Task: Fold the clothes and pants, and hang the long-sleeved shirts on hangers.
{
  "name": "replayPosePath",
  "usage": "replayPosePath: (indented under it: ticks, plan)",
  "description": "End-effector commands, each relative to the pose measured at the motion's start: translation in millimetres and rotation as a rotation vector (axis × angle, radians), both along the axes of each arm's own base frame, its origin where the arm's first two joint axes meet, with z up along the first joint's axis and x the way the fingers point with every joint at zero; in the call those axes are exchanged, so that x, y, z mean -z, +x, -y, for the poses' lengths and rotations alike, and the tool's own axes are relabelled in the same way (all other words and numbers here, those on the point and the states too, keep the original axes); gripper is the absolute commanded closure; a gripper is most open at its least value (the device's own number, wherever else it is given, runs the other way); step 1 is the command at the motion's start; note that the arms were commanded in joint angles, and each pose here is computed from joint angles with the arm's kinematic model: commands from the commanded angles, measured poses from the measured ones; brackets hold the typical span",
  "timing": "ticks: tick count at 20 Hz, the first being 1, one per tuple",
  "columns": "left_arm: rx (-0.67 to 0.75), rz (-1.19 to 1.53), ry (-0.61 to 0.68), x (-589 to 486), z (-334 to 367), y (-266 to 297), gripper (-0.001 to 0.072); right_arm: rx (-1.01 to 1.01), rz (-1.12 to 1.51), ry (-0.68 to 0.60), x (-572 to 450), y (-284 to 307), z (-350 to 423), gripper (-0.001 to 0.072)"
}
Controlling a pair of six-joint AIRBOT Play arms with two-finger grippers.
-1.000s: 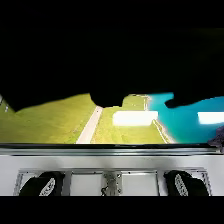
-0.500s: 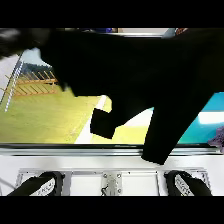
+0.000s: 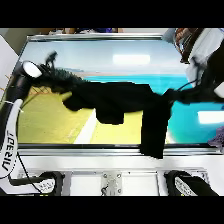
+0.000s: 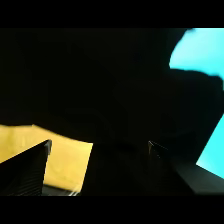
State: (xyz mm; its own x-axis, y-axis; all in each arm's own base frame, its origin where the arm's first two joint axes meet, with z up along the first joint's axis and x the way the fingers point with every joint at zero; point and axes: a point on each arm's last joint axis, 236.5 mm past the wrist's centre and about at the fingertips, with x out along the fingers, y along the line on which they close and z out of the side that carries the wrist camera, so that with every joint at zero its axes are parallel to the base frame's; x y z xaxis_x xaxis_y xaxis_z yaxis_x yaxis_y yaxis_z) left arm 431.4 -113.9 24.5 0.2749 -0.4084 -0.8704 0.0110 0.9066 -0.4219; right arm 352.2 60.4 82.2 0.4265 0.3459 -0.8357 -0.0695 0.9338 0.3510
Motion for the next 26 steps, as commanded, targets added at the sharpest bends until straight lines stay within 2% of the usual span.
replayPosePath:
  ticks: [1, 5, 7, 9, 13, 16, 26]
  plan:
    - [0.007, -0.128, 0.024, 37.0, -9.1, -25.4, 0.0028, 0.049, -0.081, 0.077, 27.4, -13.4, -1.6, 0.006]
    - [-0.002, 0.05, 0.019, -33.5, -12.2, -12.1, 0.0028, 0.264, -0.003, 0.069, 3.5, 5.5, 75.2, 0.006]
    - [0.019, 0.12, 0.015, -55.7, 0.2, -14.0, 0.0028, 0.368, -0.052, 0.095, 25.1, 9.9, 111.0, 0.006]
    - [0.056, 0.155, 0.01, -61.4, 20.3, -23.4, 0.0028, 0.39, -0.098, 0.14, 55.5, 21.4, 124.9, 0.0061]
    - [0.169, 0.128, 0.004, -49.5, 64.9, -50.4, 0.0028, 0.37, -0.05, 0.295, 93.9, 70.5, 113.4, 0.0061]
    - [0.183, 0.118, -0.005, -40.4, 82.2, -57.8, 0.0028, 0.352, -0.037, 0.377, 118.0, 104.0, 97.5, 0.0061]
    - [0.176, 0.099, -0.012, -37.6, 87.2, -62.2, 0.0028, 0.23, -0.103, 0.344, 185.3, 150.6, 34.3, 0.0063]
